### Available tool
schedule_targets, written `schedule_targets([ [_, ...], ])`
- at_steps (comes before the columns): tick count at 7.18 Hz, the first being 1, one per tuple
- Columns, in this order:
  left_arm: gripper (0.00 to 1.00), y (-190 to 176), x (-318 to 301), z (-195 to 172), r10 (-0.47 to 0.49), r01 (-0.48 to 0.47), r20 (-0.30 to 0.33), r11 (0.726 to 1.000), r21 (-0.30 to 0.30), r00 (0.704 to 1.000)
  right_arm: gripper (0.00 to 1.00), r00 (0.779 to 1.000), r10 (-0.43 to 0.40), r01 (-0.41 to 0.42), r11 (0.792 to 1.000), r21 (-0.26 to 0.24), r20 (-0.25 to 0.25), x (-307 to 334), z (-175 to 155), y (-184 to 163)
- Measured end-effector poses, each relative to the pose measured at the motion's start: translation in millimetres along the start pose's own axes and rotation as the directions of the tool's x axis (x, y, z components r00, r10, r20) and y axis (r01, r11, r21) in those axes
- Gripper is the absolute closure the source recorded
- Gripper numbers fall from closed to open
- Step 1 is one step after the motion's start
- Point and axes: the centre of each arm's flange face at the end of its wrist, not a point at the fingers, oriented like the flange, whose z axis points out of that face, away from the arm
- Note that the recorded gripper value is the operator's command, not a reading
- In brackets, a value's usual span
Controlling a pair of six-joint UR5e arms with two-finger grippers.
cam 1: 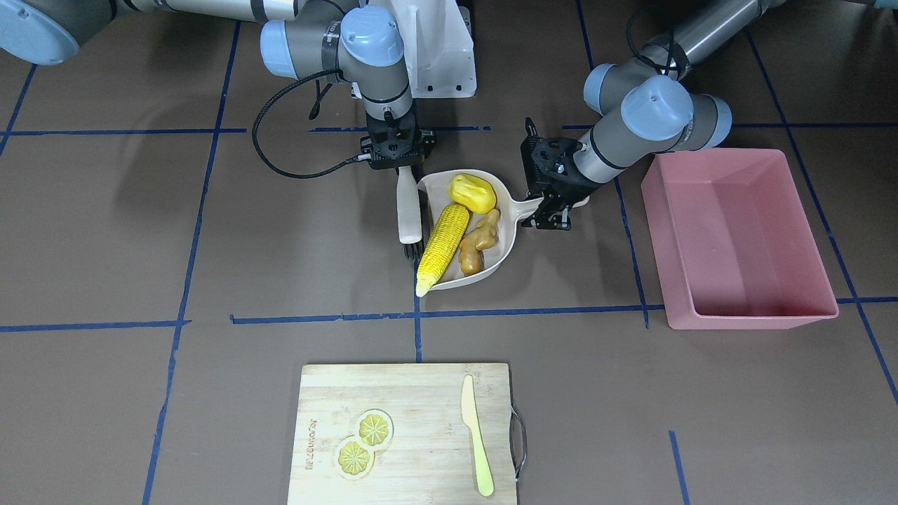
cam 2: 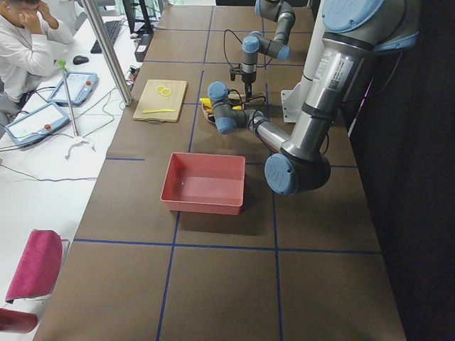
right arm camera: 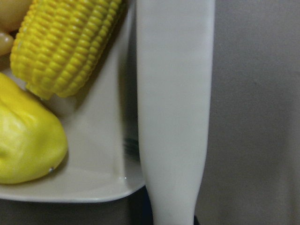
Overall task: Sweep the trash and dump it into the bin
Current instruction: 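Push the produce deeper into the dustpan with the brush in the right gripper, then lift the dustpan over the pink bin with left gripper while right draws back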
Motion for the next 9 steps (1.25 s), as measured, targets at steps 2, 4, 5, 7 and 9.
schedule_targets([
  [2,1.0,4.3,1.2,-0.5,-0.001,0.001,0.0,1.0,-0.002,1.0,1.0,0.999,-0.003,0.002,1.0,-0.013,-0.044,4.9,-21.5,5.5],
  [4,1.0,5.8,2.5,-1.9,0.006,-0.006,0.001,1.0,0.009,1.0,1.0,0.997,-0.013,0.011,1.0,-0.025,-0.071,15.1,-22.8,6.1],
  [5,1.0,9.9,4.7,-4.8,0.021,-0.021,0.006,0.999,0.031,1.0,1.0,0.997,-0.012,0.01,1.0,-0.026,-0.073,18.1,-23.9,3.9],
  [7,1.0,21.1,7.8,-16.8,0.02,-0.02,0.006,0.996,0.091,1.0,1.0,0.998,0.006,-0.008,1.0,-0.026,-0.065,25.2,-32.4,-9.5],
  [9,1.0,35.7,1.3,-37.8,0.016,-0.019,0.023,0.989,0.145,1.0,1.0,0.998,0.018,-0.02,1.0,-0.024,-0.067,32.1,-35.1,-17.7],
])
